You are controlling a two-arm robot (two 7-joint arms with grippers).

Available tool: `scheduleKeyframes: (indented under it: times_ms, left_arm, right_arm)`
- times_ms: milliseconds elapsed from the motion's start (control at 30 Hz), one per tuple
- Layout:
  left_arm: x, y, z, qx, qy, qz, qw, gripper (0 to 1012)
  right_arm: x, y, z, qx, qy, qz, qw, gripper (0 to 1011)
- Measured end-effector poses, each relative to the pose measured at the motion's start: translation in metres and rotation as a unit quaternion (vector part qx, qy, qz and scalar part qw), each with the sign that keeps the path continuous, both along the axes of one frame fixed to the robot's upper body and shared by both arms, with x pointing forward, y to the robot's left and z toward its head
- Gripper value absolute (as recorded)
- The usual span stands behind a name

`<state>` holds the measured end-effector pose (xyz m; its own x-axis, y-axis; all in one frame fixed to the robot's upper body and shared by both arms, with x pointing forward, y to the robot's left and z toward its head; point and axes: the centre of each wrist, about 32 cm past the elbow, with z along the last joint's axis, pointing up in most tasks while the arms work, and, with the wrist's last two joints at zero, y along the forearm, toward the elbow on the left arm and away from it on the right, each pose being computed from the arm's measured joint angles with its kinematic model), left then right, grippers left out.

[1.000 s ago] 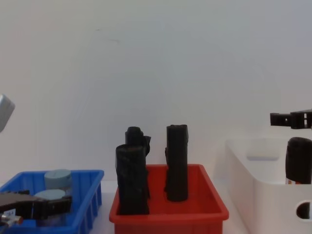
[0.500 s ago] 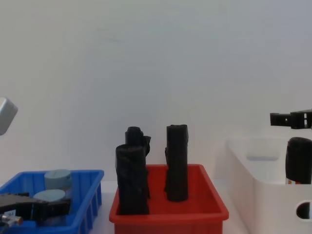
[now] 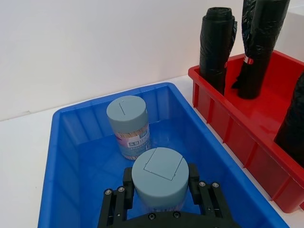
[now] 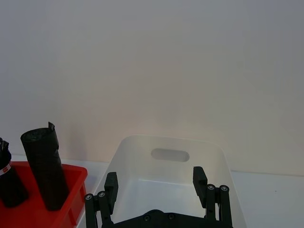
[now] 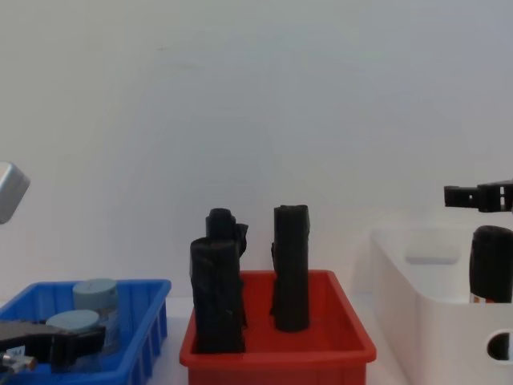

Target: Pick the cotton swabs from the blue box and place them into the white box.

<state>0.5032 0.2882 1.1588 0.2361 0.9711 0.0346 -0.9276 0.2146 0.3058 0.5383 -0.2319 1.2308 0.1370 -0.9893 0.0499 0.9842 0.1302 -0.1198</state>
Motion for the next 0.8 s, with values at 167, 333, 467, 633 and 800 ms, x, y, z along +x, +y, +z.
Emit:
scheduleKeyframes:
  times_ms: [167, 333, 467, 633, 800]
  left_arm:
    - [0.0004, 0.0002, 0.0001, 0.0, 0.0, 0.0, 1.0, 669]
    - [0.0006, 0.0004, 0.0001, 0.0, 0.0, 0.0, 1.0, 669]
    - [0.0007, 0.0001, 0.0007, 0.001, -0.001, 0.0, 1.0, 669]
    - [0.0004, -0.0013, 0.0052, 0.001, -0.016, -0.006, 0.9999, 669]
    - [-0.0003, -0.0033, 0.0131, -0.001, -0.041, -0.017, 0.999, 669]
  right_arm:
    - [0.0, 0.0, 0.0, 0.0, 0.0, 0.0, 1.0, 1001]
    - [0.0, 0.0, 0.0, 0.0, 0.0, 0.0, 1.0, 1001]
    - [0.0, 0.0, 0.0, 0.0, 0.0, 0.0, 1.0, 1001]
    - [0.0, 0.0, 0.0, 0.0, 0.0, 0.0, 1.0, 1001]
    - [0.0, 0.0, 0.0, 0.0, 0.0, 0.0, 1.0, 1001]
